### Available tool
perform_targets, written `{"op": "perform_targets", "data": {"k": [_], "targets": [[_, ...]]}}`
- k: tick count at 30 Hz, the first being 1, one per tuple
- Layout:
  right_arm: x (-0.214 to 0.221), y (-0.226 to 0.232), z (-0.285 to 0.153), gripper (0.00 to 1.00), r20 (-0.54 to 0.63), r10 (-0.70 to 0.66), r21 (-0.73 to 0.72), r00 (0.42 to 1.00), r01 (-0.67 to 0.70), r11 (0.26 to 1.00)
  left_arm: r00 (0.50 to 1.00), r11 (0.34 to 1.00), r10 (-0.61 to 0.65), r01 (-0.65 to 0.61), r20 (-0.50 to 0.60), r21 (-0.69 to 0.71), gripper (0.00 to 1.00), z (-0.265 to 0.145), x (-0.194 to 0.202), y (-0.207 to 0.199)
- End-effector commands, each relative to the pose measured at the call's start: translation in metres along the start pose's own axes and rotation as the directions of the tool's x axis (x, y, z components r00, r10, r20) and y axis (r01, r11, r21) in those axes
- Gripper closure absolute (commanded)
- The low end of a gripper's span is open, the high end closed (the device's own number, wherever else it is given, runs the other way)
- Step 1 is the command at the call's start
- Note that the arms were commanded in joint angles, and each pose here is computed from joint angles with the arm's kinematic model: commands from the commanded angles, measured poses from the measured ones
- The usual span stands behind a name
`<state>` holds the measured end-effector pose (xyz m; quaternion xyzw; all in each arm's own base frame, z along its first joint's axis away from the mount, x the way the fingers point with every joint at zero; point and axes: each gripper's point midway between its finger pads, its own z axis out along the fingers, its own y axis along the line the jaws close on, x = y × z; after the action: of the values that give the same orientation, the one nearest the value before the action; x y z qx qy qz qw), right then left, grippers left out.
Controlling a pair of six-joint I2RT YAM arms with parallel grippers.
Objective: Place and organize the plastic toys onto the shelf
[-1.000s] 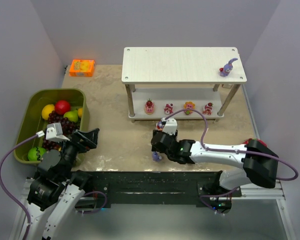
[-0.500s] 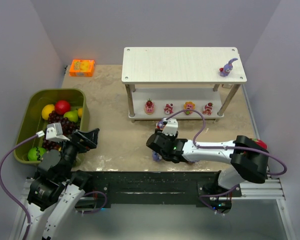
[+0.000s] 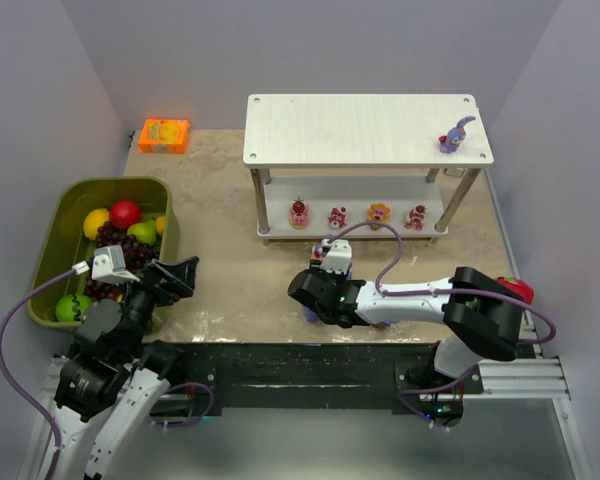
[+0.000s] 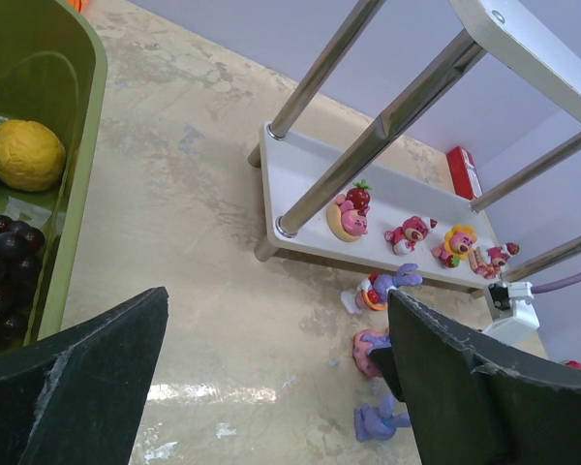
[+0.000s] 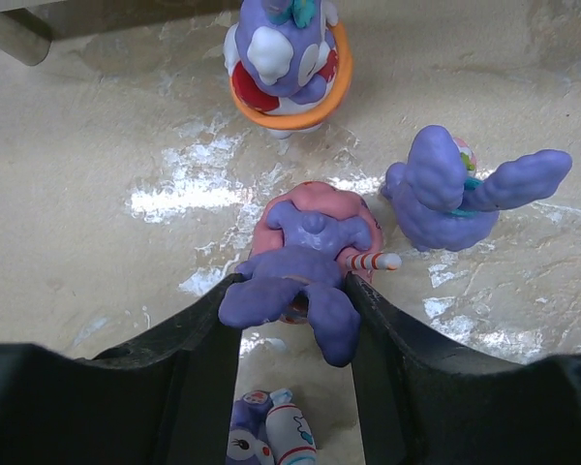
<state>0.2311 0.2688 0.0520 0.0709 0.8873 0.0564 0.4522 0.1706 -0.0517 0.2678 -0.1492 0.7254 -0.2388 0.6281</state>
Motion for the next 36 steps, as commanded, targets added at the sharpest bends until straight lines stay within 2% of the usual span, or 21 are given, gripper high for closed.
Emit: {"op": "perform_targets", "data": {"k": [1,3,7,11,20,27,31,36], "targets": [[-0.018,-0.002,0.004,0.59,0.093,0.031,0.042,0.995,-0.035,0.998,1.000,1.000,-0.011,0.011,0.023,0.004,0.00,0.001,-0.009,-0.004],[-0.021,-0.003,0.002,0.64,0.100,0.021,0.048,0.995,-0.026,0.999,1.000,1.000,-0.012,0.011,0.024,0.005,0.00,0.001,-0.009,-0.004],[-0.033,-0.003,-0.004,0.89,0.124,0.004,0.048,0.992,-0.010,0.999,1.000,1.000,-0.012,0.012,0.025,0.005,0.00,0.001,-0.010,-0.005],[-0.051,-0.002,-0.017,1.00,0.142,-0.012,0.023,0.990,0.009,1.000,1.000,1.000,-0.010,0.010,0.025,0.007,0.00,0.001,-0.010,-0.005],[-0.120,0.019,-0.086,1.00,0.160,-0.064,-0.209,0.985,0.097,0.973,1.000,1.000,-0.012,0.011,0.022,0.007,0.01,0.001,-0.009,-0.005],[-0.190,0.006,-0.149,1.00,0.230,-0.042,-0.284,0.972,0.109,0.953,0.999,1.000,-0.015,0.015,0.030,0.009,0.00,0.000,-0.010,-0.005],[-0.239,-0.005,-0.185,1.00,0.305,-0.062,-0.274,0.950,0.150,0.950,0.999,1.000,-0.015,0.014,0.028,0.009,0.00,0.000,-0.010,-0.005],[-0.285,-0.025,-0.206,1.00,0.394,-0.085,-0.178,0.915,0.167,0.970,0.999,1.000,-0.016,0.016,0.028,0.009,0.00,0.000,-0.010,-0.005]]}}
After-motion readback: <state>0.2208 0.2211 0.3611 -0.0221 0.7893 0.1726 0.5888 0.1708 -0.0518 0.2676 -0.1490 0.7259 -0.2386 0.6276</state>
